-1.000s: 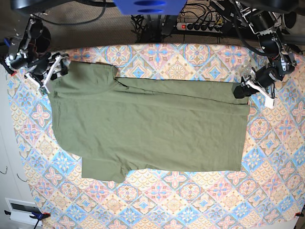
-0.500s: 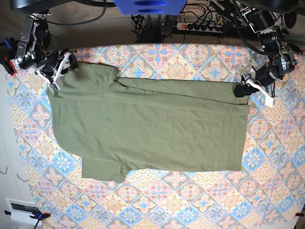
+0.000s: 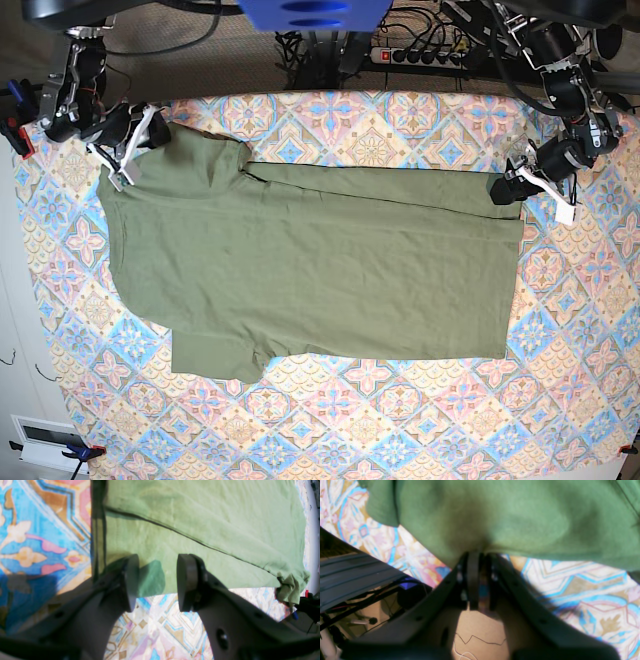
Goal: Layout the t-shirt on the table in an organized manner, then fold the t-shirt properly
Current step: 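Release the shirt with the right gripper and raise it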
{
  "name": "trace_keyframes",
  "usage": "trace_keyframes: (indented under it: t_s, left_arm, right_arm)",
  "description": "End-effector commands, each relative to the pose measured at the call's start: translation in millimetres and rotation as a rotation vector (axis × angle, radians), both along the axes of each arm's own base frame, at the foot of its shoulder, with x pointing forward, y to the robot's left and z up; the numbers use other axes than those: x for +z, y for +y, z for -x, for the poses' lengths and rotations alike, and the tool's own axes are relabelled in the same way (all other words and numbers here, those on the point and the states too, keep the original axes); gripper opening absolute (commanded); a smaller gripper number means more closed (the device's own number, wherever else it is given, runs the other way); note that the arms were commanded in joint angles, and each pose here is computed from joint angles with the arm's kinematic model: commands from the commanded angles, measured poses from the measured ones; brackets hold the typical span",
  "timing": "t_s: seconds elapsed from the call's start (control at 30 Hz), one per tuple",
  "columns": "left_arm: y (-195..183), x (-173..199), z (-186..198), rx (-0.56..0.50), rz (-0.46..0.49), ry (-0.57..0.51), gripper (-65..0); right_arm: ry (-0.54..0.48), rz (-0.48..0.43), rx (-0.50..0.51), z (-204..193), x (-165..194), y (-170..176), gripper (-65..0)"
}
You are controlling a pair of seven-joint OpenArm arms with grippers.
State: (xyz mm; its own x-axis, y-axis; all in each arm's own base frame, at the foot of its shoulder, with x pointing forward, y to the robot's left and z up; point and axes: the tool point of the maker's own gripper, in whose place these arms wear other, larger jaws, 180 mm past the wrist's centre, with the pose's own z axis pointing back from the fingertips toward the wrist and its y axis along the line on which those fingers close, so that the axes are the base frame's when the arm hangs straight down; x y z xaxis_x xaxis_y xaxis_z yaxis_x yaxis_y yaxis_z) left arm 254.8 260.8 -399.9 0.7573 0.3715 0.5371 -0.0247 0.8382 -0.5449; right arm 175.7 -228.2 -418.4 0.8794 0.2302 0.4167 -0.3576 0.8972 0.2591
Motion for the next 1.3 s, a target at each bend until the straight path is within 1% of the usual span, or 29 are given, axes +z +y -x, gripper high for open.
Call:
trace_keyframes:
  t_s: [0.0,0.13,0.23,0.27,0.33,0.43,0.47,0.53,0.6,0.7,0.77,0.83,0.93,1.13,1.27]
  left_arm:
    - [6,14,-9,0.001,-0.009,-0.051,-40.5]
    - [5,13,-9,0.000,-0.007,-0.051,-40.6]
    - [4,13,-9,0.000,-0.005,-0.050,-40.6]
    - [4,13,-9,0.000,-0.005,-0.050,-40.6]
    - [4,13,-9,0.000,-0.005,-0.050,-40.6]
    - [4,13,-9,0.000,-0.005,-0.050,-40.6]
    - [4,13,-9,0.000,-0.005,-0.050,-40.6]
    - [4,13,-9,0.000,-0.005,-0.050,-40.6]
    - [4,13,-9,0.000,-0.005,-0.050,-40.4]
    - [4,12,-8,0.000,-0.006,-0.049,-40.3]
    - [4,13,-9,0.000,-0.008,-0.049,-40.3]
    - [4,13,-9,0.000,-0.008,-0.049,-40.3]
    - [4,13,-10,-0.002,-0.008,-0.051,-40.3]
    - [4,12,-9,-0.002,-0.008,-0.048,-40.5]
    - [4,13,-9,-0.002,-0.009,-0.048,-40.5]
  right_arm:
    - [-0.050,0.022,-0.022,-11,13,-15,-60.4]
    - [-0.084,0.053,-0.102,-15,24,-42,-60.4]
    - [-0.143,0.064,-0.138,-33,38,-53,-60.4]
    - [-0.149,0.065,-0.140,-35,40,-54,-60.4]
    - [-0.137,0.070,-0.135,-35,39,-54,-60.4]
    - [-0.081,0.090,-0.117,-25,34,-55,-60.0]
    - [-0.084,0.096,-0.099,-25,35,-51,-59.5]
    - [-0.137,0.099,-0.038,-35,46,-34,-55.8]
    - [-0.172,0.109,0.021,-39,54,-20,-49.8]
    - [-0.165,0.189,0.071,-25,58,-19,-40.3]
    - [-0.135,0.233,0.084,-15,52,-23,-36.8]
    - [-0.122,0.229,0.108,-12,47,-16,-36.6]
    - [-0.106,0.202,0.181,-9,40,6,-36.8]
    - [-0.126,0.133,0.333,-5,33,47,-36.8]
    - [-0.135,0.116,0.372,-9,33,59,-36.5]
